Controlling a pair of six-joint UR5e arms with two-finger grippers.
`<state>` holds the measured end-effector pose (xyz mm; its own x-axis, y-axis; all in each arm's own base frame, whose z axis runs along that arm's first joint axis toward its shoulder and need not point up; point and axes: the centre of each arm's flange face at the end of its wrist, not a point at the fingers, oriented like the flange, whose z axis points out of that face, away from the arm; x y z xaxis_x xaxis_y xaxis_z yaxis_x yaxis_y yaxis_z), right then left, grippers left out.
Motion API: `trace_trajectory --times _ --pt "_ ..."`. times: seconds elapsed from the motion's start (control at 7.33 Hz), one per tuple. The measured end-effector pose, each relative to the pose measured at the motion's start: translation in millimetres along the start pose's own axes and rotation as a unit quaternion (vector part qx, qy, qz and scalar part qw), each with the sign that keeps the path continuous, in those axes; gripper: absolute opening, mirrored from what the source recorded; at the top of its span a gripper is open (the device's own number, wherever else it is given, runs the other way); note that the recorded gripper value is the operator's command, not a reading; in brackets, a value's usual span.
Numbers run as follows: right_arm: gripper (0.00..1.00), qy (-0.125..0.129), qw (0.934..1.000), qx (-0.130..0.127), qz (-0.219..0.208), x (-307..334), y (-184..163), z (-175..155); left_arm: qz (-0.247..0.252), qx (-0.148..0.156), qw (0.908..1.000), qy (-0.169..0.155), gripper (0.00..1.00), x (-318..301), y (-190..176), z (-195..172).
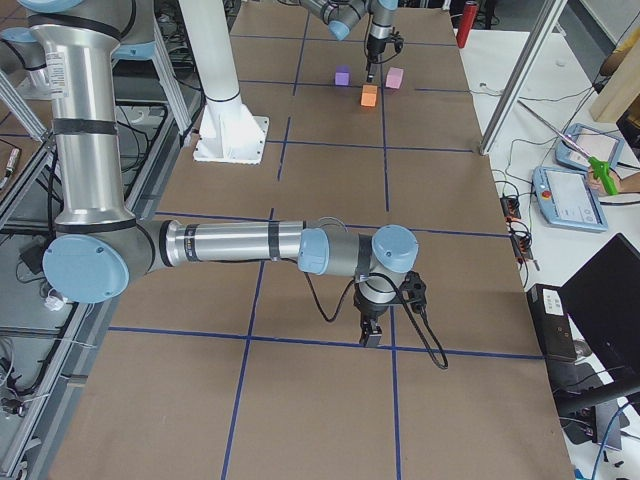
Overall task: Arrange blocks in a line
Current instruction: 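Lower the left gripper over the orange cube and close on it, then lift the orange cube with the left gripper and carry it toward the pink cube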
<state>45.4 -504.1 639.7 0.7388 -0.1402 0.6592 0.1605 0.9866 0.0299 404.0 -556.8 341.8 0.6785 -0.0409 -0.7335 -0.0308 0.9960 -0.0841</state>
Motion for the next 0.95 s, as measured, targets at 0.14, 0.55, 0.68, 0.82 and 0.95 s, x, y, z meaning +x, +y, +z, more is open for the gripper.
trace_trajectory --times 0.14,0.55,0.68,0.82,0.95 --pt "1.0 0.0 1.0 0.0 0.0 0 0 0 -0.005 0.002 1.0 -0.001 1.0 -1 -2 11" --pt "1.0 0.0 1.0 0.0 0.0 0 0 0 -0.009 0.012 0.9999 -0.008 1.0 -3 -5 26" --pt "1.0 0.0 1.0 0.0 0.0 0 0 0 -0.009 0.017 0.9998 -0.009 1.0 -2 -5 31" --pt "1.0 0.0 1.0 0.0 0.0 0 0 0 -0.009 0.021 0.9997 -0.007 1.0 -1 -4 36" --pt "1.0 0.0 1.0 0.0 0.0 0 0 0 -0.009 0.024 0.9997 -0.003 0.95 -2 -4 40"
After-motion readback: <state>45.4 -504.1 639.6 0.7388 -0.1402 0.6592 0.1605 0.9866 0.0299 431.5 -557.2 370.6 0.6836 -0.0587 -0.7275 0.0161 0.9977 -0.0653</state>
